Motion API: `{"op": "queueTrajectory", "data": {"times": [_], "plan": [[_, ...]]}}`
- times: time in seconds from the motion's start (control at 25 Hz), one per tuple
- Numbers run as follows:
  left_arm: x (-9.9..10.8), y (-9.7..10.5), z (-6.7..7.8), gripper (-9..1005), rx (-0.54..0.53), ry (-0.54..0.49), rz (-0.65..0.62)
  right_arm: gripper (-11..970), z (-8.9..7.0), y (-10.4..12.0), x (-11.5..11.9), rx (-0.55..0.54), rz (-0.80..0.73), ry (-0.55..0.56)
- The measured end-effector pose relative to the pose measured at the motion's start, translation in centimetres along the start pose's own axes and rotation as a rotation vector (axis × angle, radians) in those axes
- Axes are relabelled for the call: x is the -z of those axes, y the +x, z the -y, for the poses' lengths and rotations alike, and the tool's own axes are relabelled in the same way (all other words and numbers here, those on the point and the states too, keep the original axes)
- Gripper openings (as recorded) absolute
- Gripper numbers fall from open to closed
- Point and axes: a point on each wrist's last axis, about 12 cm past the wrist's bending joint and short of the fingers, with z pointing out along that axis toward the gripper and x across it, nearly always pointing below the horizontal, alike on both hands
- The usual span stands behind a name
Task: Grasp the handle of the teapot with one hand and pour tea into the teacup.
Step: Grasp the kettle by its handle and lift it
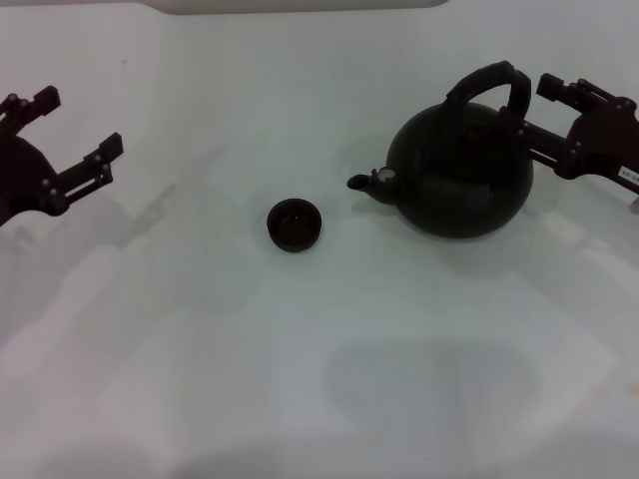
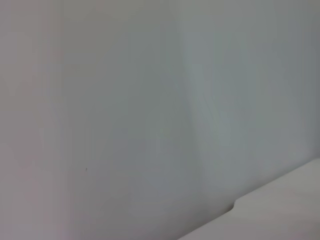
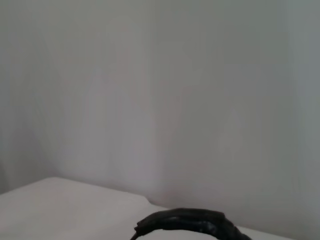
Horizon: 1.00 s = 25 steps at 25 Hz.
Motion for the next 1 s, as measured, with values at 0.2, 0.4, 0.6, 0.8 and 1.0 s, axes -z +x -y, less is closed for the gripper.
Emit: {"op": "queueTrajectory", "data": {"times": [0.2,0.4,0.6,0.8,1.0], "plan": [[-0.1,-0.1,-0.1,862,-0.002,0.001,0.003,768,0.3,0.0,-0.5,0.009,-0.017,0.024],[-0.4,-0.2,-0.1,862,-0.003,0.004,0.008,769,0.8,-0.1,-1.0,0.021,-0.036,0.054],[-0.4,-0.2,-0.1,862,-0.003,0.001,0.006,762,1.1,-0.4,-1.6,0.029,-0.041,0.069],[-0.4,-0.2,-0.1,862,-0.003,-0.001,0.005,733,1.2,-0.4,-2.0,0.017,-0.040,0.077],[-0.4,-0.1,-0.1,862,0.003,-0.004,0.002,699,1.2,-0.5,-2.2,0.014,-0.033,0.079]]}}
